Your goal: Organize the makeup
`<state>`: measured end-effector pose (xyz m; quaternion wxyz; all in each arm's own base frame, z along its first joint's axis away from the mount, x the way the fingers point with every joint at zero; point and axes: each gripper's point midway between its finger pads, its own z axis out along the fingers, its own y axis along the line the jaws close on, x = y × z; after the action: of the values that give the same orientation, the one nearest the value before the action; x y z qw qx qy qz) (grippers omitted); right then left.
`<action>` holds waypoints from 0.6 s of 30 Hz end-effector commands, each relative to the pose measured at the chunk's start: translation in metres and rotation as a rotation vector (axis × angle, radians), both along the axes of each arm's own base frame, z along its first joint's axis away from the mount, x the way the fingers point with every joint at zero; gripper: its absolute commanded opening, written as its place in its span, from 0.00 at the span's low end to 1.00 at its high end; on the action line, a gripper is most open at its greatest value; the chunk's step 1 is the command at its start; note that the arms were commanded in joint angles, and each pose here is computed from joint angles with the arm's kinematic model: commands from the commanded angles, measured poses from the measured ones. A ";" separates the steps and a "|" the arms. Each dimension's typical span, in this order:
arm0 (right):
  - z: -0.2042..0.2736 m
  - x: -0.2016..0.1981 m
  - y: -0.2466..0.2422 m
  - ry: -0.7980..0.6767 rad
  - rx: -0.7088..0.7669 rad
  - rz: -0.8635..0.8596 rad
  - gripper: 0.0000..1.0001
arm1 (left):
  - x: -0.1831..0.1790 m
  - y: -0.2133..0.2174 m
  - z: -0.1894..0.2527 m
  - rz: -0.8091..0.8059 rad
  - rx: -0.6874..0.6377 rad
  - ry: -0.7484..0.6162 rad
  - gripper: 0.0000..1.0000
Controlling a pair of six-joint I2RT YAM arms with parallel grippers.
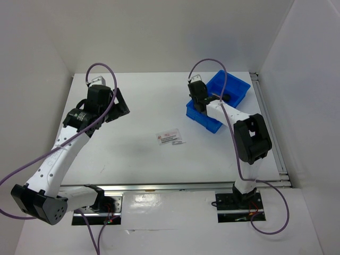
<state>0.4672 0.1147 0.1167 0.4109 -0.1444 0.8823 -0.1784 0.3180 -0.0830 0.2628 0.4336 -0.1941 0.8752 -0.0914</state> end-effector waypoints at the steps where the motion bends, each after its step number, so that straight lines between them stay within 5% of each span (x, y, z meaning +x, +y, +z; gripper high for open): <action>1: 0.020 0.019 0.010 -0.079 0.049 0.011 0.31 | 0.009 0.001 0.013 0.004 0.000 -0.043 1.00; 4: 0.022 0.019 0.011 -0.073 0.054 0.019 0.41 | 0.009 0.001 0.013 0.004 0.000 -0.043 1.00; 13: 0.061 0.017 0.013 -0.139 0.118 0.006 0.46 | 0.008 0.001 0.016 0.004 -0.003 -0.052 1.00; 18: 0.084 -0.018 0.054 -0.131 0.222 0.137 0.46 | 0.006 0.002 0.014 0.004 0.000 -0.043 1.00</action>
<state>0.4665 0.1365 0.1458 0.4395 -0.1434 0.8777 -0.1262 0.3197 -0.0836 0.2593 0.4293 -0.1938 0.8776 -0.0890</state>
